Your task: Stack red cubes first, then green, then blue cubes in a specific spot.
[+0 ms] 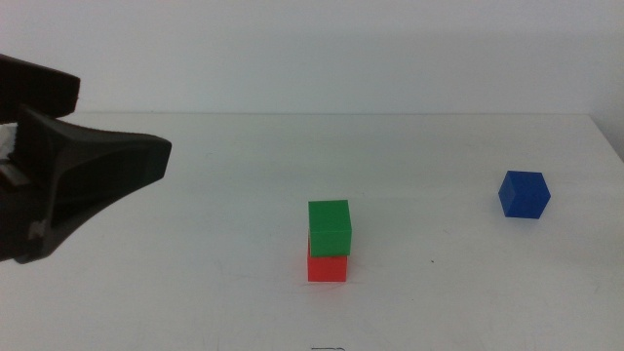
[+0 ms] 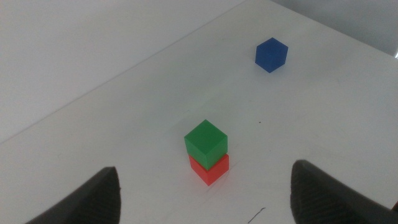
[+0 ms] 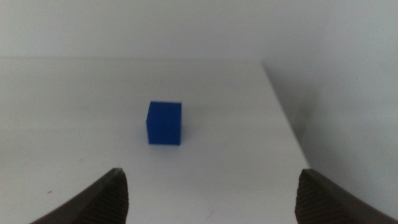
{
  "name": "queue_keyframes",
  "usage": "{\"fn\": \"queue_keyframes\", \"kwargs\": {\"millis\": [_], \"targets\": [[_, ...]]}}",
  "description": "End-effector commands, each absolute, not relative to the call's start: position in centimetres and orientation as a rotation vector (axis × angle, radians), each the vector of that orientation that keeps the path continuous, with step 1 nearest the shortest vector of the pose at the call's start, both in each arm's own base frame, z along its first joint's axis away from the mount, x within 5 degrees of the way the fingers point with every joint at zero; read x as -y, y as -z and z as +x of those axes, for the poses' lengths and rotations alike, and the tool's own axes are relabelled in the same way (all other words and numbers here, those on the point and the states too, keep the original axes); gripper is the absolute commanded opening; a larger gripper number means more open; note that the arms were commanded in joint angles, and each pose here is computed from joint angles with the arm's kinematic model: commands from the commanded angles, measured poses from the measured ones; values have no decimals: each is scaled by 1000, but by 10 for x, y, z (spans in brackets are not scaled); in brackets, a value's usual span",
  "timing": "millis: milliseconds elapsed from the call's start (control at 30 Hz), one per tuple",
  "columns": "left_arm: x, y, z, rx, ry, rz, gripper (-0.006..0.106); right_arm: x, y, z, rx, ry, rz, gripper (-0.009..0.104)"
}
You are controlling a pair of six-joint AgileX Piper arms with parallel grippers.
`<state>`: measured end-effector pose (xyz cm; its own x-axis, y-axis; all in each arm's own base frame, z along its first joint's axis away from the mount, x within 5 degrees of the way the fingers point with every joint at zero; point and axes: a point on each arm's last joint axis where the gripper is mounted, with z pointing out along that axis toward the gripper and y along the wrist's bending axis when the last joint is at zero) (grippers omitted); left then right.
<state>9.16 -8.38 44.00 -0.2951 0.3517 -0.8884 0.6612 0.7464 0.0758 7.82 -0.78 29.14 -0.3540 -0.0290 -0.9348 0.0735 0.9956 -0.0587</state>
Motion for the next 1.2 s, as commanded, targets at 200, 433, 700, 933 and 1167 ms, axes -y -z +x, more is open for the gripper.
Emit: {"fn": "queue_keyframes", "kwargs": {"millis": [200, 433, 700, 933, 1167], "targets": [[83, -454, 91, -1817, 417, 732, 94, 8, -331, 148, -2316, 11, 100, 91], [83, -454, 91, -1817, 417, 732, 94, 11, -332, 215, -2492, -41, 230, 91], [83, -454, 91, -1817, 417, 732, 94, 3, -308, 265, -2552, -53, 188, 91], [83, -454, 91, -1817, 417, 732, 94, 2, -321, 313, -2583, -43, 98, 91], [83, -454, 91, -1817, 417, 732, 94, -2, -306, 369, -2681, -110, 113, 91]]}}
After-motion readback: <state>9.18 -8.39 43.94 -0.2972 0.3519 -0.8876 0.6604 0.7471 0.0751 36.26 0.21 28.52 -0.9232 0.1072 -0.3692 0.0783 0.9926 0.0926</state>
